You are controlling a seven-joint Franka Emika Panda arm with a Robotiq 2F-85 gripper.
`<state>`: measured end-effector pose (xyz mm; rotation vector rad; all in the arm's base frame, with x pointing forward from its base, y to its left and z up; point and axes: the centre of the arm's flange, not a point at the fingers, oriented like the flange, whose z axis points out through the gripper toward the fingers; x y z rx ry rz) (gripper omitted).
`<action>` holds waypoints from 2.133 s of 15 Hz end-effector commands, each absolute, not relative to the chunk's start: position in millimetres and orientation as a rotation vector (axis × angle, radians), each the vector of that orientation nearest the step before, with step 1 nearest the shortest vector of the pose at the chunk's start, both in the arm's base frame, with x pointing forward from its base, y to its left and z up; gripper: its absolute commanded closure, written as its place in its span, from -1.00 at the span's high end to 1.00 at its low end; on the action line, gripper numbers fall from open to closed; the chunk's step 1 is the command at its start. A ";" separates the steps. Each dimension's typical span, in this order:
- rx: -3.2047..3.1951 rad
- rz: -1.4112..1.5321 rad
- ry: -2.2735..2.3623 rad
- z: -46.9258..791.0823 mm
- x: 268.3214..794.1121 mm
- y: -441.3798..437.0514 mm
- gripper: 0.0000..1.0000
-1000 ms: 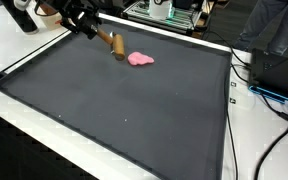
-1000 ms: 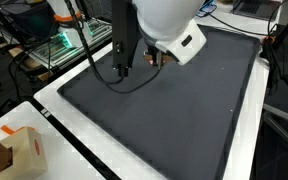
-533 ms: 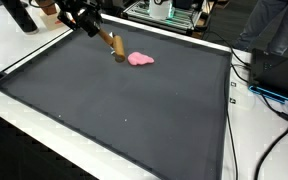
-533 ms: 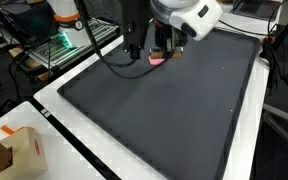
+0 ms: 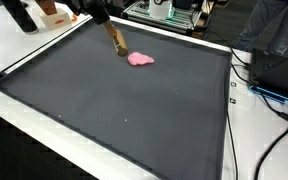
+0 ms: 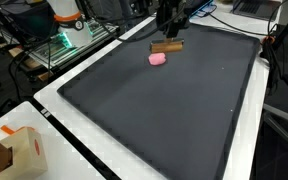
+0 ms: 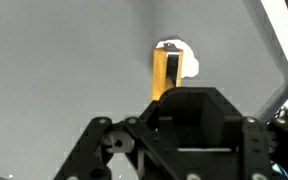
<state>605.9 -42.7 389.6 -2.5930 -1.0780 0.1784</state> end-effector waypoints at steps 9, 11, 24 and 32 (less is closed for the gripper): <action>-2.721 0.039 -1.224 420.4 511.6 21.6 -0.53; -2.684 0.059 -1.225 417.7 533.9 18.0 -0.03; -2.789 0.082 -1.374 407.1 499.2 59.6 -0.53; -2.909 -0.073 -1.770 386.2 437.7 157.7 -0.53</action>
